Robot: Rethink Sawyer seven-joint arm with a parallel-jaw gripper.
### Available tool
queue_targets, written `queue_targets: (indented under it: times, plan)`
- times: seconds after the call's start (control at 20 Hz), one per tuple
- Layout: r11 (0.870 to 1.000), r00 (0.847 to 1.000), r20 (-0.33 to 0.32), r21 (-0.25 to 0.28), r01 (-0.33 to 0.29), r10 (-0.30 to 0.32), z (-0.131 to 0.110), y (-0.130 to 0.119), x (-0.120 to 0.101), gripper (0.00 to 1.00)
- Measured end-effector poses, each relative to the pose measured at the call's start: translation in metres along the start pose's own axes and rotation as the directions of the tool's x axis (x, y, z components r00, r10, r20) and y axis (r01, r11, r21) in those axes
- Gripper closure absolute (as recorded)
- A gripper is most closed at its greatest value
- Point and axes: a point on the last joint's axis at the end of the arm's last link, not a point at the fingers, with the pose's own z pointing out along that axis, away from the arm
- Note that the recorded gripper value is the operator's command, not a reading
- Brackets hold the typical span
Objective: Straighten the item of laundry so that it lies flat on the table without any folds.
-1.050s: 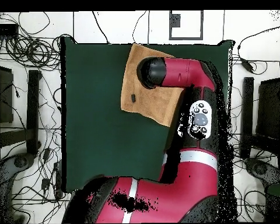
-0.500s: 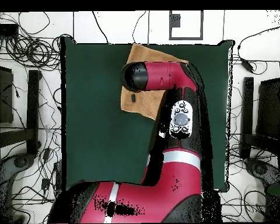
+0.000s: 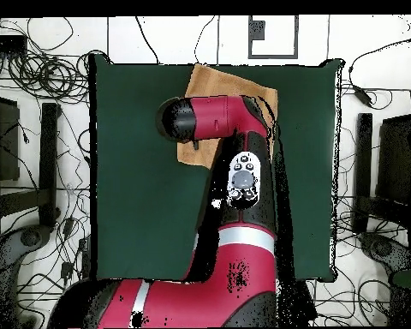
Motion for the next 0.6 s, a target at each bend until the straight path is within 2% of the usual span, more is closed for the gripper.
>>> queue_targets:
  times: [0.6]
  plan:
    - [1.0, 1.0, -0.003, -0.006, 0.015, -0.015, -0.004, 0.001, 0.015, 1.0]
